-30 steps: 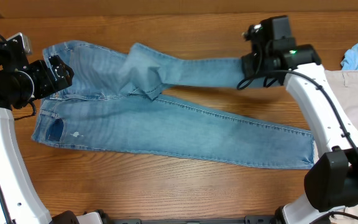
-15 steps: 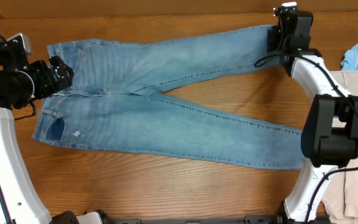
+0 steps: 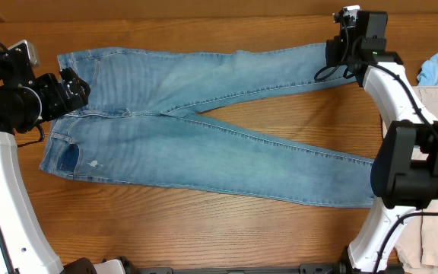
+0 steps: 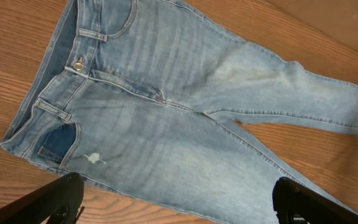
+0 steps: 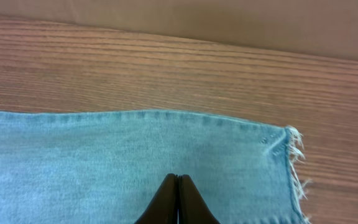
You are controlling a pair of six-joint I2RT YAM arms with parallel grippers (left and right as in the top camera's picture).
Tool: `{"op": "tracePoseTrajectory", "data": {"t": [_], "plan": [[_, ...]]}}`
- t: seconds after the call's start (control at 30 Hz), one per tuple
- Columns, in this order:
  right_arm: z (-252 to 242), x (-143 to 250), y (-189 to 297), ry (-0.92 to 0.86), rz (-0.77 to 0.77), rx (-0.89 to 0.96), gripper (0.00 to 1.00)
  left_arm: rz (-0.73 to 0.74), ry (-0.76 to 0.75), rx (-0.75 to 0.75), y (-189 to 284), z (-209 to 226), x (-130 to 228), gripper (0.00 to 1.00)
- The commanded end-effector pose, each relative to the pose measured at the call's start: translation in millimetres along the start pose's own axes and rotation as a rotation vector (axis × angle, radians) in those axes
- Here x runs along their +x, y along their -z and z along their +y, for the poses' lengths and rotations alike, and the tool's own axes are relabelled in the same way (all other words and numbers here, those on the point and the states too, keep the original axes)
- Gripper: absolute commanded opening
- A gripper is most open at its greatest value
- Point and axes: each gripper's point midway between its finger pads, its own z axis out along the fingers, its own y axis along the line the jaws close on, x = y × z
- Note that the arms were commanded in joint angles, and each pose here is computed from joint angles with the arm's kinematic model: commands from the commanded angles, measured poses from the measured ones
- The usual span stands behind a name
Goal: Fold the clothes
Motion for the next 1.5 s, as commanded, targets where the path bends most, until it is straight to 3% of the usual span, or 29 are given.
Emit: {"op": "tracePoseTrajectory", "data": {"t": [0.0, 0.17, 0.33, 0.7, 0.77, 0.87, 0.93, 1.0, 1.03, 1.07, 1.2, 1.3, 1.37, 1.47], "plan": [[-1, 18, -29, -0.014, 0.023, -0.021, 0.04, -0.007, -0.003, 0.014, 2, -3, -3, 1.00], [1, 71, -64, -0.025, 0.157, -0.021, 0.04, -0.007, -0.003, 0.014, 2, -3, -3, 1.00], [-18, 123, -53, -0.013, 0.373, 0.104, 0.04, -0.007, -0.003, 0.014, 2, -3, -3, 1.00], [-43, 167, -29, -0.158, 0.552, 0.177, 0.04, -0.007, -0.003, 0.014, 2, -3, -3, 1.00], [-57, 155, -16, -0.231, 0.532, 0.196, 0.04, -0.007, -0.003, 0.014, 2, -3, -3, 1.00], [-55, 83, 21, -0.259, 0.381, 0.117, 0.08, -0.007, -0.003, 0.014, 2, -3, -3, 1.00], [-46, 30, 72, -0.265, 0.291, 0.054, 0.19, -0.008, -0.004, 0.014, 2, -3, -3, 1.00], [-35, 8, 126, -0.273, 0.266, 0.013, 0.20, -0.007, -0.003, 0.014, 2, -3, -3, 1.00], [-30, 5, 140, -0.296, 0.261, -0.005, 0.30, -0.008, -0.004, 0.014, 2, -3, -3, 1.00], [-23, 5, 160, -0.322, 0.268, -0.034, 0.33, -0.008, -0.004, 0.014, 2, -3, -3, 1.00], [-10, 37, 199, -0.433, 0.414, -0.038, 0.33, -0.007, -0.003, 0.014, 2, -3, -3, 1.00], [-20, 65, 202, -0.519, 0.510, 0.011, 0.35, -0.007, -0.003, 0.014, 2, -3, -3, 1.00], [-44, 82, 197, -0.537, 0.534, 0.094, 0.35, -0.007, -0.003, 0.014, 2, -3, -3, 1.00], [-72, 110, 194, -0.582, 0.576, 0.159, 0.04, -0.007, -0.003, 0.014, 2, -3, -3, 1.00]]}}
